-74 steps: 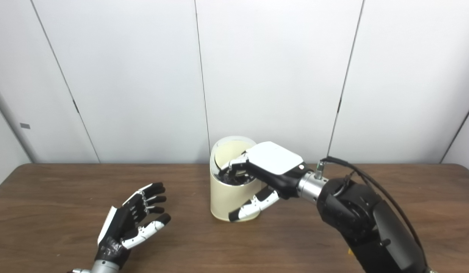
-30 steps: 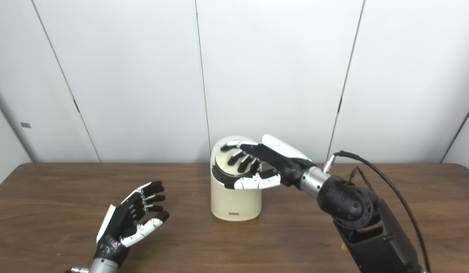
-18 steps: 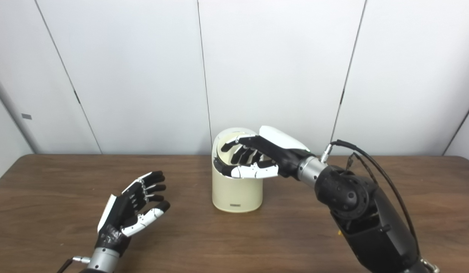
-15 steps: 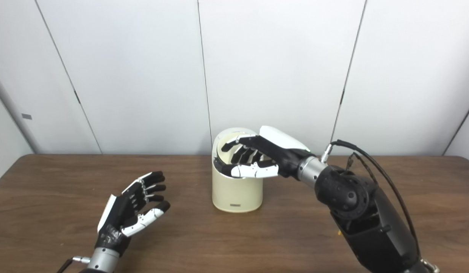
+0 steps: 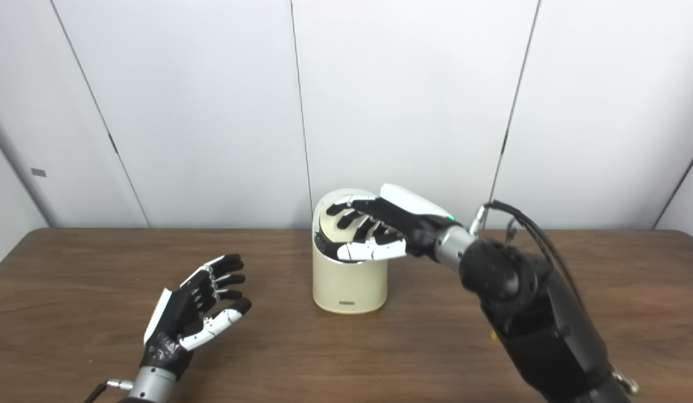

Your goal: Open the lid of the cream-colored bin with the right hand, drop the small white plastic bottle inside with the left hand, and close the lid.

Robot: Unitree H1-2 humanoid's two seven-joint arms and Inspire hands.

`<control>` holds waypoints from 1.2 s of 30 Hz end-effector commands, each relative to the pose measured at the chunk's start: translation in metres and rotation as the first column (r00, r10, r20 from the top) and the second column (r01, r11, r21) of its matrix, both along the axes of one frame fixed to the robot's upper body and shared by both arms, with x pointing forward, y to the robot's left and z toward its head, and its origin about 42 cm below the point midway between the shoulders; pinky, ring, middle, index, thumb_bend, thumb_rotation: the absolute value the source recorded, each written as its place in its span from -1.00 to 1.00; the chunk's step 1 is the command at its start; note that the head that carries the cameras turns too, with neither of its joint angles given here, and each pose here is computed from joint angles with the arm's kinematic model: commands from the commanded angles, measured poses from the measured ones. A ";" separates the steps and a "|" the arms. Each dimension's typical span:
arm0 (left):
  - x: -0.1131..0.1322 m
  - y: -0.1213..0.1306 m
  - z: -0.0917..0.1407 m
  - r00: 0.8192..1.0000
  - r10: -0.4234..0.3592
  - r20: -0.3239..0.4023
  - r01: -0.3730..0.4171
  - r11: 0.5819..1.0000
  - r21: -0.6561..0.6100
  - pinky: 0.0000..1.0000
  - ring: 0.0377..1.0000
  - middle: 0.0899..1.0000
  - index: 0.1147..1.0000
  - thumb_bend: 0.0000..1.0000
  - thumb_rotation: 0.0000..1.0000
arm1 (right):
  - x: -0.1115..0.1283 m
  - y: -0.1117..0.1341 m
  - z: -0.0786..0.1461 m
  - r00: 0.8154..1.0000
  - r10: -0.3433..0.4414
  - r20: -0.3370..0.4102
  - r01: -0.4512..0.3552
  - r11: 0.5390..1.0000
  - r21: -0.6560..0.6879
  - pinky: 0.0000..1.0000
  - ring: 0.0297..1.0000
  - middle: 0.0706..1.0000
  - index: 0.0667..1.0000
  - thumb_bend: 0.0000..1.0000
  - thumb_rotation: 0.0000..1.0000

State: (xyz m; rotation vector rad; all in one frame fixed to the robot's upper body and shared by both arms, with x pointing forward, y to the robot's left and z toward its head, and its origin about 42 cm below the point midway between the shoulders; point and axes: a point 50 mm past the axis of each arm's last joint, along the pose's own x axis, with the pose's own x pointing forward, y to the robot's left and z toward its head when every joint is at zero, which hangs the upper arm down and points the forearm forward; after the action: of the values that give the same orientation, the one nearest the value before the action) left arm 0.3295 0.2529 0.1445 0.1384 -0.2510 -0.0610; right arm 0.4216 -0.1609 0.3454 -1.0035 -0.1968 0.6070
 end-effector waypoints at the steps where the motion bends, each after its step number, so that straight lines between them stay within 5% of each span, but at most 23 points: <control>1: 0.002 -0.001 0.019 0.997 -0.003 0.075 0.003 1.000 0.001 0.34 0.50 0.58 0.56 0.55 -0.39 | 0.008 0.001 0.005 0.999 -0.024 -0.046 0.021 0.998 -0.063 0.29 0.42 0.49 0.73 -0.38 0.06; 6: 0.002 -0.004 0.021 0.997 0.000 0.078 -0.001 1.000 0.010 0.33 0.50 0.60 0.57 0.55 -0.38 | 0.011 0.010 0.014 0.998 -0.028 -0.054 0.020 0.991 -0.133 0.22 0.34 0.39 0.68 -0.39 0.29; 18: 0.002 -0.001 0.022 0.997 0.004 0.081 -0.005 1.000 0.011 0.36 0.51 0.58 0.57 0.56 -0.35 | 0.006 0.005 0.009 0.995 -0.038 -0.093 0.024 0.988 -0.151 0.33 0.47 0.50 0.74 -0.36 0.16; 26: 0.002 -0.001 0.022 0.997 0.003 0.082 -0.004 1.000 0.013 0.36 0.51 0.58 0.57 0.55 -0.36 | 0.006 0.005 0.011 0.995 -0.044 -0.092 0.030 0.988 -0.150 0.34 0.48 0.49 0.75 -0.35 0.29; 36: 0.003 -0.002 0.021 0.997 -0.002 0.082 0.001 1.000 0.009 0.35 0.51 0.59 0.57 0.54 -0.37 | -0.008 -0.011 0.028 0.996 -0.043 -0.073 0.049 0.996 0.075 0.41 0.44 0.46 0.73 -0.30 0.21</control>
State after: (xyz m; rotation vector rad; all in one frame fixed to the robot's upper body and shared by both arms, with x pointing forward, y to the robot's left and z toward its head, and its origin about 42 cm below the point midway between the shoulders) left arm 0.3286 0.2516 0.1481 0.1425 -0.2593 -0.0619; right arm 0.4183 -0.1698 0.3579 -0.9208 -0.0851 0.6137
